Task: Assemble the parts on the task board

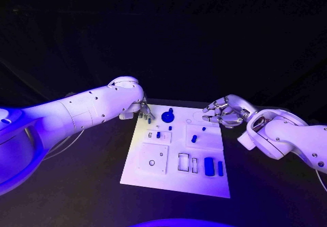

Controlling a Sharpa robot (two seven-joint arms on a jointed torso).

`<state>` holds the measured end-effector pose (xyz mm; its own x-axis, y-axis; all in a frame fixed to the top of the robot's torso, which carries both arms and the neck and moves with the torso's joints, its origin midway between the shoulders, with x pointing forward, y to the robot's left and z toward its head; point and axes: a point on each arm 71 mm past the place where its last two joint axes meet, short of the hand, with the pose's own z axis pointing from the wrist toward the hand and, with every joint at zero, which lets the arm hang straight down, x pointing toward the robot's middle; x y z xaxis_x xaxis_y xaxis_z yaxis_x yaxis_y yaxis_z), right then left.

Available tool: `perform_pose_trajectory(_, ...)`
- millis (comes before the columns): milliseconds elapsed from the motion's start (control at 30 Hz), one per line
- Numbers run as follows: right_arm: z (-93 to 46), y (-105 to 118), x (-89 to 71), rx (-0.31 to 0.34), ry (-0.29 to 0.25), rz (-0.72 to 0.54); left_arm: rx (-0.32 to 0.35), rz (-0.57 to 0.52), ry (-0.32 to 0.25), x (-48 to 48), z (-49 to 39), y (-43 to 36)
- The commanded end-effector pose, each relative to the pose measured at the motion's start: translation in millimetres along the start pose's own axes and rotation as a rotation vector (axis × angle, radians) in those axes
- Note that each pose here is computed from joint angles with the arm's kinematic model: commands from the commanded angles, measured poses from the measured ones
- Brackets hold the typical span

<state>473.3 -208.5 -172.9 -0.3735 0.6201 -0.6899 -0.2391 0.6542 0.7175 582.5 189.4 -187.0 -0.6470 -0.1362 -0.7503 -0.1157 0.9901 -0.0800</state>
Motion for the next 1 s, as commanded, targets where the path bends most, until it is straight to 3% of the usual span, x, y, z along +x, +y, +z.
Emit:
perform_pose_trajectory(33,0.1,1.1,1.5,-0.010,0.011,-0.006,0.021,-0.010,0.020,1.6,0.0,-3.0)
perform_pose_trajectory(1000,0.4,1.4,2.3,-0.012,0.014,-0.005,0.013,-0.024,0.055,5.6,3.8,-2.2)
